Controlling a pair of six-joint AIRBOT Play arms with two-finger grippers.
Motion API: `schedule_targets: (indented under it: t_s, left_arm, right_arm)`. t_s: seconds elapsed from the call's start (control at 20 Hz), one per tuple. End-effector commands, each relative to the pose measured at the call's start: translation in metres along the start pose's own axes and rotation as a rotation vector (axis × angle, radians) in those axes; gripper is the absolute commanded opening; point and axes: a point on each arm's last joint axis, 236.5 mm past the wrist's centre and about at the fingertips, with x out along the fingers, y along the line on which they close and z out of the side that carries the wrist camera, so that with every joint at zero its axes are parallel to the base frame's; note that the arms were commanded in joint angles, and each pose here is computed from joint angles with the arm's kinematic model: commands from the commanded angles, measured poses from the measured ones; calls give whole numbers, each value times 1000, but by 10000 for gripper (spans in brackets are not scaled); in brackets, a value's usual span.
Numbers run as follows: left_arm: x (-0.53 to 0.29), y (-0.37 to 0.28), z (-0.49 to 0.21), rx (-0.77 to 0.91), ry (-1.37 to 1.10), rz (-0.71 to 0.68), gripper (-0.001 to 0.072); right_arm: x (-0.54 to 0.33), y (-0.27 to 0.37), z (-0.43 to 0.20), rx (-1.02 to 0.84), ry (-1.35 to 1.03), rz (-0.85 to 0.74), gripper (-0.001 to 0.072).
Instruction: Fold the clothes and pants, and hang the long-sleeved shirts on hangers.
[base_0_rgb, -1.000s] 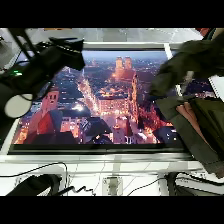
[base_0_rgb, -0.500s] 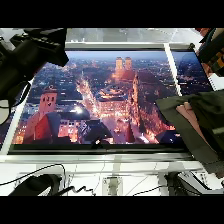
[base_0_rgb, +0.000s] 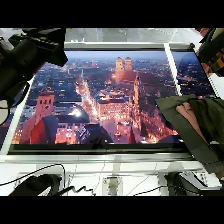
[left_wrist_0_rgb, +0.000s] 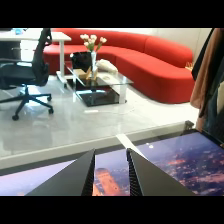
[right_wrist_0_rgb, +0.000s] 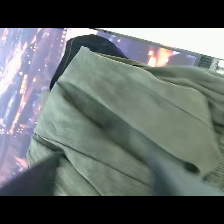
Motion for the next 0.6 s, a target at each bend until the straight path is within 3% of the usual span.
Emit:
schedule_targets:
  t_s: [0.0,0.05,0.1,0.3,0.55]
  left_arm:
    - [0,0,1,0,-2,1,234]
    - [0,0,1,0,-2,1,234]
    - [0,0,1,0,-2,1,234]
    - [0,0,1,0,-2,1,234]
    - [0,0,1,0,-2,1,234]
  right_arm:
    - [0,9,5,19,-22,38,261]
    - [0,17,7,9,-29,63,97]
    - [3,29,4,-14,-21,92,27]
    - [19,101,-34,-214,73,197,26]
    - [25,206,-117,-669,121,308,26]
